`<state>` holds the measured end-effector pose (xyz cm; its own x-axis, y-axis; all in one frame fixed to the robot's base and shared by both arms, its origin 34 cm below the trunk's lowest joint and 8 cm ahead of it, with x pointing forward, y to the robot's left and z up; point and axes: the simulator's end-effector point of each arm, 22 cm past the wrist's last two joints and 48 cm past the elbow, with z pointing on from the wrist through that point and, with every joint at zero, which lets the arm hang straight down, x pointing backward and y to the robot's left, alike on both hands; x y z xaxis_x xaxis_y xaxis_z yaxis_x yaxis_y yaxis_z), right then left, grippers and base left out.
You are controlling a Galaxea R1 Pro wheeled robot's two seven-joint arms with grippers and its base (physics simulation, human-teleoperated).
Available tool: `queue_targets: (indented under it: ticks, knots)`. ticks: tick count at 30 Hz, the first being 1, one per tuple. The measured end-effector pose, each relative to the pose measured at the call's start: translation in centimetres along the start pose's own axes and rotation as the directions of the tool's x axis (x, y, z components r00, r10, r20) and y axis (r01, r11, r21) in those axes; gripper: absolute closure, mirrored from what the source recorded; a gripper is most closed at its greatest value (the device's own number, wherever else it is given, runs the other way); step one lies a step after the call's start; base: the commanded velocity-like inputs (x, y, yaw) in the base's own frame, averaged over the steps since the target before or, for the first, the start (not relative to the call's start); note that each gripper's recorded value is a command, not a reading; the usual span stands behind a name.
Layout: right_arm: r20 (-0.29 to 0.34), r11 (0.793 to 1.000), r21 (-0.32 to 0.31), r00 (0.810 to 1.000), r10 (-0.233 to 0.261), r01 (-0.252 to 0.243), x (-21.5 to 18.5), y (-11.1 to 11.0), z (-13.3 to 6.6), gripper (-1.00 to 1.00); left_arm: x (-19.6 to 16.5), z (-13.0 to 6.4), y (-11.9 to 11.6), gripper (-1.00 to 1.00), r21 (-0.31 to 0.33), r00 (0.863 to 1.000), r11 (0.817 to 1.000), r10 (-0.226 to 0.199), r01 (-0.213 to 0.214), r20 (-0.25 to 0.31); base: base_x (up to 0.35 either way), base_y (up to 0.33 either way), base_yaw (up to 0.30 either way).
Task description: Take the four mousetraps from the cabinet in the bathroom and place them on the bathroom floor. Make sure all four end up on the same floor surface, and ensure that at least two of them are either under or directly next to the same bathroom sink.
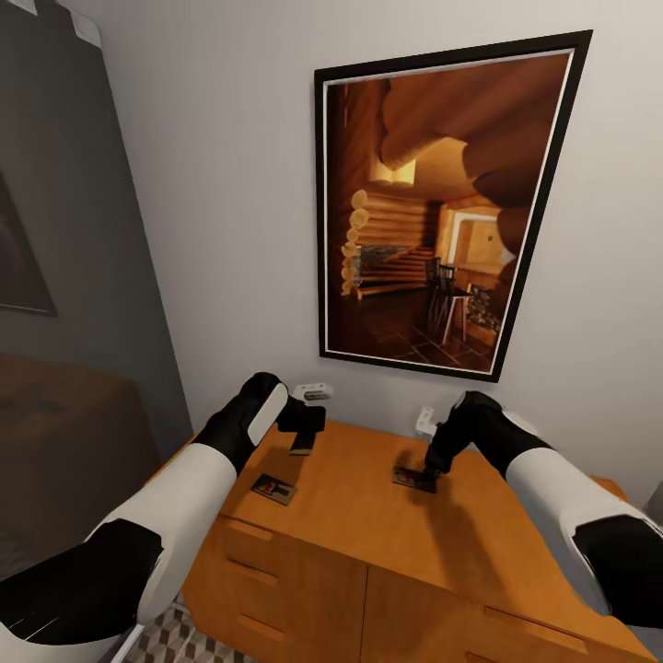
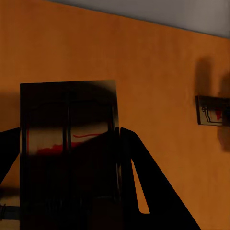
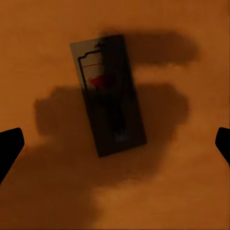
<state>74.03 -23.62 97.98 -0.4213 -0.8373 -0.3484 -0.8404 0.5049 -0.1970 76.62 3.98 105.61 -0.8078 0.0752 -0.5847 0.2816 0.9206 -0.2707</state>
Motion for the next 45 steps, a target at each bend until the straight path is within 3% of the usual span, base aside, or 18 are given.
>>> queue_targets:
  ticks: [5, 15, 45]
  knots:
    - [0.028, 0.999, -0.009, 0.999, -0.046, 0.047, -1.5, 0.7, 0.3, -1.0, 0.6, 0.4, 0.3, 1.0, -0.005, 1.0, 1.0, -0.006, 0.006, -0.016, 0.0, 0.0, 0.0]
    - [0.065, 0.996, -0.009, 0.994, -0.083, 0.084, -2.5, 0.9, 0.2, -1.0, 0.5, 0.6, 0.4, 1.0, -0.007, 1.0, 1.0, -0.01, 0.01, -0.003, 0.0, 0.0, 0.0]
    - [0.074, 0.996, -0.003, 0.993, -0.088, 0.089, -2.7, 0.7, 0.1, -1.0, 0.4, 0.6, 0.5, 1.0, -0.008, 1.0, 1.0, -0.01, 0.01, 0.0, 0.0, 0.0, 0.0]
